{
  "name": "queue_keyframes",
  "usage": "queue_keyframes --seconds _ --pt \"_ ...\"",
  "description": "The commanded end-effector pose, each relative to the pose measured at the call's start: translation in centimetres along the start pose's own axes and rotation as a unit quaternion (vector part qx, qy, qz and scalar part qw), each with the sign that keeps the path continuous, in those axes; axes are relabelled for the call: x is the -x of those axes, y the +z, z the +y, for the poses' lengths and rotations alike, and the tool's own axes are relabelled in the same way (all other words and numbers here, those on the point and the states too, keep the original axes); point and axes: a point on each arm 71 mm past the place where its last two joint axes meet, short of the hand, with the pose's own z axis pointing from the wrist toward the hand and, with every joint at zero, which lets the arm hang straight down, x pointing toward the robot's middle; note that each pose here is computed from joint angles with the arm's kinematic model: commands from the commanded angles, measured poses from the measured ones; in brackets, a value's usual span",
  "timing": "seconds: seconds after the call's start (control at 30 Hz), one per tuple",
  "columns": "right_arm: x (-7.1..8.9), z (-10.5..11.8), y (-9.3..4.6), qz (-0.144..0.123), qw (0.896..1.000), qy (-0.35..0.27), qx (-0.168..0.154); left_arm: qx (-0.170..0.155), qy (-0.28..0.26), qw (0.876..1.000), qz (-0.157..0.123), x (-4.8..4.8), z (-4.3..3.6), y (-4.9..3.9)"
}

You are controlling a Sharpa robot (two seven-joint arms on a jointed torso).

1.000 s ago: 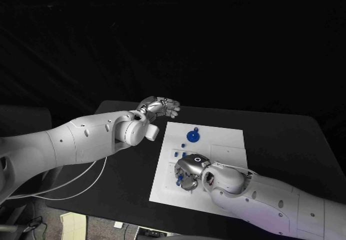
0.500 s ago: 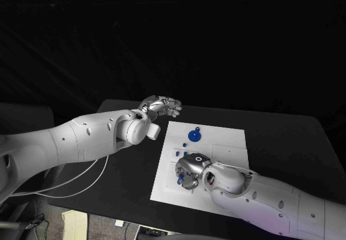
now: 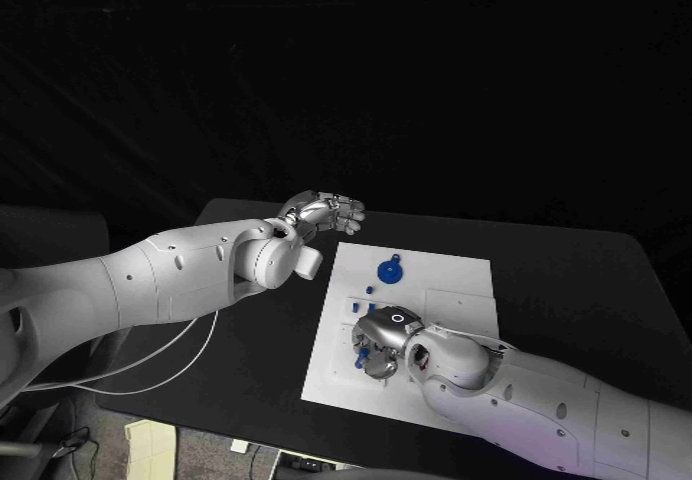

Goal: Assemble the parts on the task board

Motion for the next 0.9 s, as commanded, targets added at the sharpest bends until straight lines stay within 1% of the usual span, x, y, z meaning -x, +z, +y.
queue_keyframes --seconds 0.03,0.23,0.63,0.9 --pt "-0.2 -0.1 0.0 0.008 1.0 -0.018 -0.009 -0.004 -0.005 1.0 0.007 -0.2 -0.14 0.05" --pt "-0.3 0.0 0.1 0.008 1.0 -0.019 -0.008 -0.004 -0.005 1.0 0.007 -0.19 -0.14 0.05" --pt "-0.9 0.4 0.1 0.02 1.0 -0.024 -0.001 -0.004 -0.005 1.0 0.007 -0.22 -0.14 0.06" --pt "-1.2 0.7 0.0 0.038 0.999 -0.009 0.012 -0.003 -0.005 1.0 0.007 -0.24 -0.14 0.07"
